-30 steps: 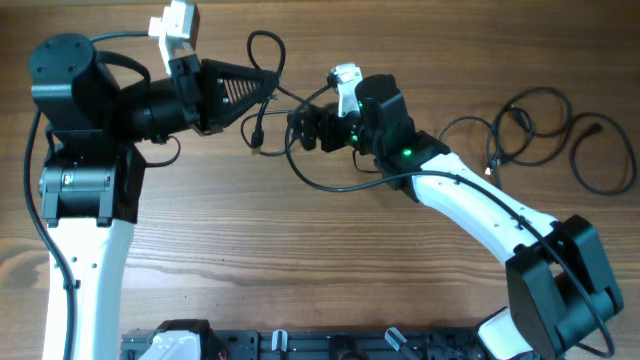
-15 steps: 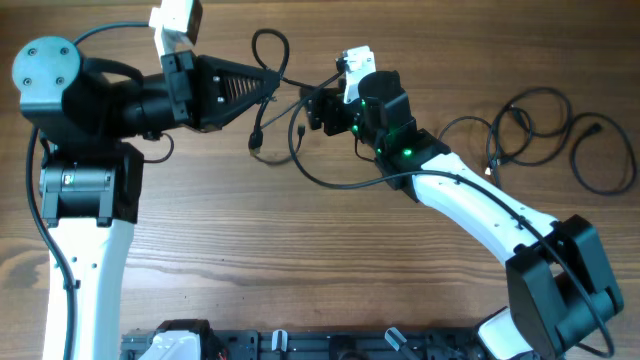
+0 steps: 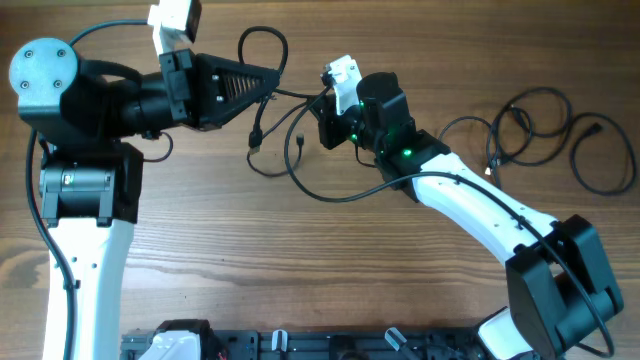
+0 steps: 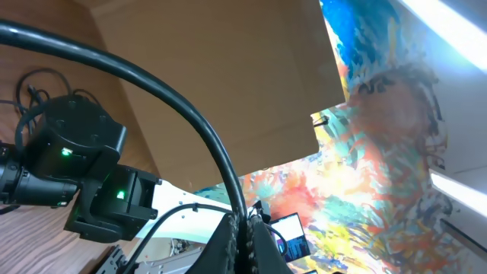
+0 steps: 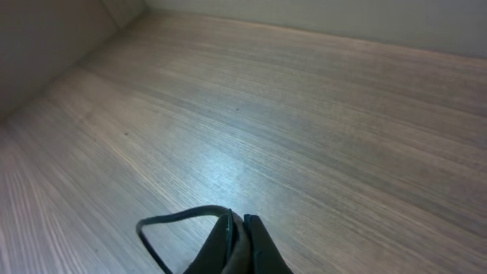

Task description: Untangle cables

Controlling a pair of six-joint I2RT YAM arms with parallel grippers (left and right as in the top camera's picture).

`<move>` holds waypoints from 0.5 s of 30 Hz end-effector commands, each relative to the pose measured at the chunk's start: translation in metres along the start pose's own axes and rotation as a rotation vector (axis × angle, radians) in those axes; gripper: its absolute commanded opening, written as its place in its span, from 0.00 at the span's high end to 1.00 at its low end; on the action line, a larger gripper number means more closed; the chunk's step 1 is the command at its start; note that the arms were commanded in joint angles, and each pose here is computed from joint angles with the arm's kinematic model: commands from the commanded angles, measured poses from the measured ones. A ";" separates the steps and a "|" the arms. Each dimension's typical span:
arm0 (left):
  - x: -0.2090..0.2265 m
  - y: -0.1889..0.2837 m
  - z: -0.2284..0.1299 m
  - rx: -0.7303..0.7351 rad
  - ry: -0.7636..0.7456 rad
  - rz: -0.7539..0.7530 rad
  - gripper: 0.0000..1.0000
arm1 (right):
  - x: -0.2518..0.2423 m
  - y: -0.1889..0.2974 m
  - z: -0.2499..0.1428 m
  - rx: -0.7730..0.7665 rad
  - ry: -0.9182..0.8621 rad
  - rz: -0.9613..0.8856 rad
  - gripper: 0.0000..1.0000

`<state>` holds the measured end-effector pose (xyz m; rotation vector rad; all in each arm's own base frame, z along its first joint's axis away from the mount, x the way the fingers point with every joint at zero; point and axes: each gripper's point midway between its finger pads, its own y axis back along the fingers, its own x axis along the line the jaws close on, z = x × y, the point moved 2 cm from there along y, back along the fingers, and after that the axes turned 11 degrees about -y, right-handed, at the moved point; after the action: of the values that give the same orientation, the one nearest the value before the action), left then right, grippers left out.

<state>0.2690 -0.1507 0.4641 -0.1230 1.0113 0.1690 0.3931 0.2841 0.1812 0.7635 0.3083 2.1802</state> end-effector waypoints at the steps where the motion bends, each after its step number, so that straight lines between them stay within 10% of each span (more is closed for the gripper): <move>1: -0.004 0.009 0.003 -0.025 -0.013 0.011 0.96 | -0.007 -0.003 -0.007 0.014 0.033 -0.025 0.96; 8: 0.003 0.026 0.014 -0.088 -0.005 0.050 0.96 | -0.011 -0.002 -0.018 0.065 0.017 -0.042 0.94; 11: 0.003 0.026 0.014 -0.085 0.002 0.048 0.96 | -0.010 -0.003 -0.015 0.052 -0.010 -0.034 0.45; 15: 0.002 0.025 0.013 -0.079 0.032 0.044 0.96 | -0.005 -0.003 -0.007 0.019 -0.021 -0.010 0.32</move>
<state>0.2833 -0.1226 0.4642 -0.1794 1.0270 0.2623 0.3911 0.2818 0.1752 0.7700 0.3425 2.1657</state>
